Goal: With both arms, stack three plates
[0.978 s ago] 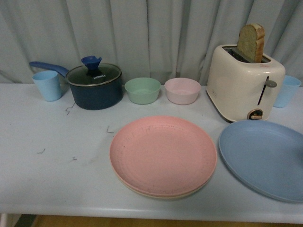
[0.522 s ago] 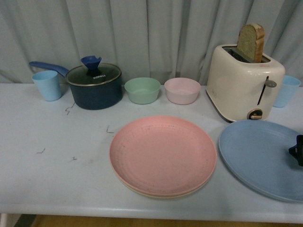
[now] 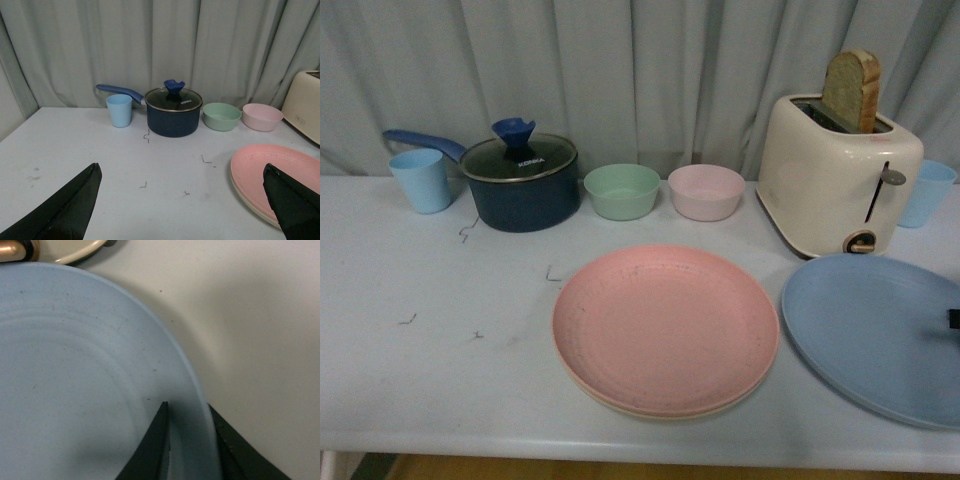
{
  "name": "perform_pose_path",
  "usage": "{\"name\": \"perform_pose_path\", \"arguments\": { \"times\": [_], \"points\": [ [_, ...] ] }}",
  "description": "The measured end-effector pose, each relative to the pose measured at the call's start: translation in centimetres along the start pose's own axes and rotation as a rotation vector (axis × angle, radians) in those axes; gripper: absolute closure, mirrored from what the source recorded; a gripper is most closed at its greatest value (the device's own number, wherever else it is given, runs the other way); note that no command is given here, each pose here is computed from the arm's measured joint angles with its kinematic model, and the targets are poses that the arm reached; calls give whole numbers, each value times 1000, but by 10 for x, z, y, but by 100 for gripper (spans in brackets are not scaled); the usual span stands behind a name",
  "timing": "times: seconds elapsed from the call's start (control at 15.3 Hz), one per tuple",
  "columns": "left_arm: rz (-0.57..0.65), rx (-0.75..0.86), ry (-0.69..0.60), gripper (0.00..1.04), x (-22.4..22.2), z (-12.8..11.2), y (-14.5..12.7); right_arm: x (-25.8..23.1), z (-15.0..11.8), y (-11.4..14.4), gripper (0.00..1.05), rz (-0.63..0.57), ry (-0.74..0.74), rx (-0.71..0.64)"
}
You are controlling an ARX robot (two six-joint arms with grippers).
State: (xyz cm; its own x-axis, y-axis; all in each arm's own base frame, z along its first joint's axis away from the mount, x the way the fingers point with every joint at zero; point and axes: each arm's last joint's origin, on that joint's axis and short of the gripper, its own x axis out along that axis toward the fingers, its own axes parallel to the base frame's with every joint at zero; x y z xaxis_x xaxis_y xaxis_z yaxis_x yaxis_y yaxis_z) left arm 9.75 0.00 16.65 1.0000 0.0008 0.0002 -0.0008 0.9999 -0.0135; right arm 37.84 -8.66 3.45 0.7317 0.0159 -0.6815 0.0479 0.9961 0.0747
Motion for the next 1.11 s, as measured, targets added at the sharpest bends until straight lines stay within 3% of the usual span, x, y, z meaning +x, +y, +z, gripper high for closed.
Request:
{"name": "perform_pose_path", "arguments": {
  "times": [0.2,0.46,0.65,0.72,0.85,0.98,1.11],
  "points": [
    [0,0,0,7,0,0,0,-27,-12,-11,101,23,0,57],
    [0,0,0,7,0,0,0,-84,-16,-38,102,-15,-28,135],
    [0,0,0,7,0,0,0,-113,-8,-32,102,15,-75,127],
    [0,0,0,7,0,0,0,-132,15,2,102,131,-169,84],
    [0,0,0,7,0,0,0,-132,32,43,102,234,-223,48],
    [0,0,0,7,0,0,0,-120,37,90,102,293,-207,37],
    [0,0,0,7,0,0,0,-78,38,164,102,376,-122,49]
  ]
}}
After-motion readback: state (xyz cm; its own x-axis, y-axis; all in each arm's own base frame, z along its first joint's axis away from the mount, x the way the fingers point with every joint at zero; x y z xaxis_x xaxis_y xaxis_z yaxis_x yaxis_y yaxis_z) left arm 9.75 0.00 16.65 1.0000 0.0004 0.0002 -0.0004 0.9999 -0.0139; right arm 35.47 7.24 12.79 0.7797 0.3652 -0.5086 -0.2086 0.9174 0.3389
